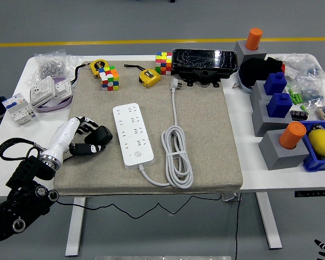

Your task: Put the plug near the board,insert it into the board,press the button,pull the plug out

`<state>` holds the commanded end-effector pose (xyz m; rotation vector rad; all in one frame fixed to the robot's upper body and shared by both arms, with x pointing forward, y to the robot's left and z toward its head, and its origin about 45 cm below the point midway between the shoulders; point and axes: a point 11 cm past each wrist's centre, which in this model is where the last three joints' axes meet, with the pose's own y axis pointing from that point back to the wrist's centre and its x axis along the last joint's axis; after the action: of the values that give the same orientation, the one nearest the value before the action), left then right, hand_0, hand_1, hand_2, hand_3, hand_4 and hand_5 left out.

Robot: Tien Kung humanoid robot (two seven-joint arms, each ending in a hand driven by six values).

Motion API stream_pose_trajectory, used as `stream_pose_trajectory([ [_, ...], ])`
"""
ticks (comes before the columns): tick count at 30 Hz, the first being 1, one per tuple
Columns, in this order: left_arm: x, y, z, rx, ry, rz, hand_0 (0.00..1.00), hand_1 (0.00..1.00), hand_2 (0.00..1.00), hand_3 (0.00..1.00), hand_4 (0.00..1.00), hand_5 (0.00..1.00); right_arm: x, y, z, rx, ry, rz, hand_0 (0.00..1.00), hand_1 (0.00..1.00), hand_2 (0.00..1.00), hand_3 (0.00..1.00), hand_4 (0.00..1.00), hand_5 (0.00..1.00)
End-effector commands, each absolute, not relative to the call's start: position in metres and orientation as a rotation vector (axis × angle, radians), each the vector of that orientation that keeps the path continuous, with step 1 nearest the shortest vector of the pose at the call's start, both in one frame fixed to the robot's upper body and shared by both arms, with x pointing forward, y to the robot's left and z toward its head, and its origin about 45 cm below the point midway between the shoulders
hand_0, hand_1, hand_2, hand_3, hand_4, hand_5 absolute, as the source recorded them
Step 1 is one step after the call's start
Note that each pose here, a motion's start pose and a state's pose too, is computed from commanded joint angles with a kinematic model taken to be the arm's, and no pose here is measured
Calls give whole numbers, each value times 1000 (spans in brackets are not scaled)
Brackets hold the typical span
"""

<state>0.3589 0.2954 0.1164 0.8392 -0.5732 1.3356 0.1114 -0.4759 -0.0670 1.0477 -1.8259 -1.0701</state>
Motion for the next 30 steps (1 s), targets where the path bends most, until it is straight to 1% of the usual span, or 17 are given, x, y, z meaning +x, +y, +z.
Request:
stream_pose_trajectory([
  [5,359,295,118,840,-573,1342,405,452,506,556,766,2,111,-476,-67,1044,-1829,-1072,563,641,625,604,967,500],
  [6,359,295,118,842,-571,1341,360,408,476,543,693,2,110,-477,-67,1043,-1830,-1073,562,641,626,605,967,500],
  [11,358,296,118,841,-565,1340,360,408,476,543,693,2,109,-477,-67,1041,-1830,-1074,562,641,626,605,967,500],
  [12,358,295,120,828,-561,1344,353,397,467,538,677,2,109,-477,-67,1040,-1829,-1075,562,640,626,604,967,500],
  [18,361,289,132,739,-566,1355,349,393,459,536,671,2,107,-476,-68,1038,-1827,-1078,563,640,625,605,966,499],
  [24,366,277,142,647,-553,1292,350,397,459,536,660,2,108,-477,-67,1036,-1833,-1078,563,640,626,604,967,499],
  [30,369,268,140,671,-562,1220,353,402,460,537,654,2,108,-477,-68,1037,-1832,-1078,562,642,625,604,966,499],
])
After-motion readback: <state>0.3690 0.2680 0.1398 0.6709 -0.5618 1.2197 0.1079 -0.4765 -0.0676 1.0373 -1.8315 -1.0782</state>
